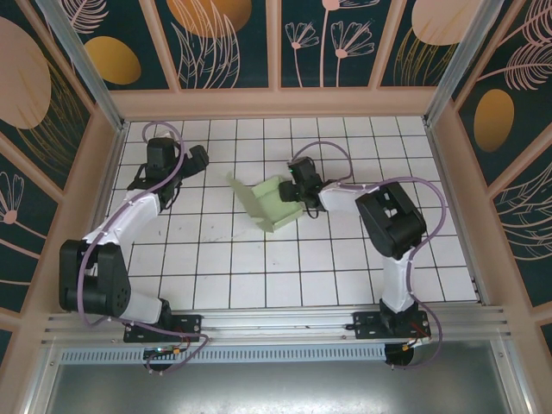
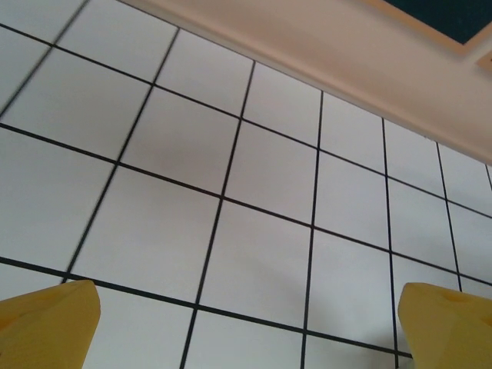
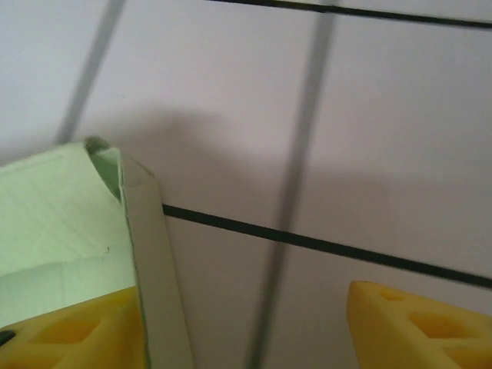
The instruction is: Fold the paper box
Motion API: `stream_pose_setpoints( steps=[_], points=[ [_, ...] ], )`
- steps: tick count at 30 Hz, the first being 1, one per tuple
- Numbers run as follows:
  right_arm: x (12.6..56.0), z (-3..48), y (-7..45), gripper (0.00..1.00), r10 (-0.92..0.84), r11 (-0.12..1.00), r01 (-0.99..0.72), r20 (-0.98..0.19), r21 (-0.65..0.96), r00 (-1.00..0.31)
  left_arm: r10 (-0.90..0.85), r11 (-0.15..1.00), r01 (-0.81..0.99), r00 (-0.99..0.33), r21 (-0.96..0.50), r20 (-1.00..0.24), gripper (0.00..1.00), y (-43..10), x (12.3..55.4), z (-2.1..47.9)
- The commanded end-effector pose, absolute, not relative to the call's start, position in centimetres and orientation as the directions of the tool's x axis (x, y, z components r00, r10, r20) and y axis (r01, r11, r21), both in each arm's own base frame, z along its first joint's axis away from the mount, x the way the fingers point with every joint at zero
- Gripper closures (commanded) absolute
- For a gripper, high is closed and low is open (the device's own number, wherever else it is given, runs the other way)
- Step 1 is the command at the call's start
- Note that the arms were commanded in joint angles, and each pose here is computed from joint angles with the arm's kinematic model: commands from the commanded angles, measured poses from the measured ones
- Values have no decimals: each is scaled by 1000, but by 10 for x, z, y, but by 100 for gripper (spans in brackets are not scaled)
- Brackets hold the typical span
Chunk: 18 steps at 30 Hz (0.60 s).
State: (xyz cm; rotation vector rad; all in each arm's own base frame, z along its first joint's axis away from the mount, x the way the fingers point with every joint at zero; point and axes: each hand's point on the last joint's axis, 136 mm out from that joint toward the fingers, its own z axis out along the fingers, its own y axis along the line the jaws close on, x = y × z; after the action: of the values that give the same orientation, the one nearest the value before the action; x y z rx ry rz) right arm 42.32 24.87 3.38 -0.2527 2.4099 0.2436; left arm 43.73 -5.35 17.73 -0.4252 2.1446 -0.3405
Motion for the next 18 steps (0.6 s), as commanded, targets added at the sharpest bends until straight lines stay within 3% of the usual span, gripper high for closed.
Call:
stream_pose_setpoints(
  steps=[1,5,11,18],
  points=[
    [419,52,197,35,79,987,-33,-662,155,-745,-412,898,-113,-555,-426,-723,1,-68,445,176],
    [396,55,167,32,127,979,-8,-646,203,-753,-402,895,-86,-581,-438,-707,1,-75,448,168],
    [385,92,172,27,-102,953,-275,-719,128,-688,-392,875,-11,-605,-485,-693,1,-93,449,164],
    [407,117,171,27,-217,818,-542,-769,193,-602,-355,866,49,-641,-498,-680,2,-112,433,151]
  ],
)
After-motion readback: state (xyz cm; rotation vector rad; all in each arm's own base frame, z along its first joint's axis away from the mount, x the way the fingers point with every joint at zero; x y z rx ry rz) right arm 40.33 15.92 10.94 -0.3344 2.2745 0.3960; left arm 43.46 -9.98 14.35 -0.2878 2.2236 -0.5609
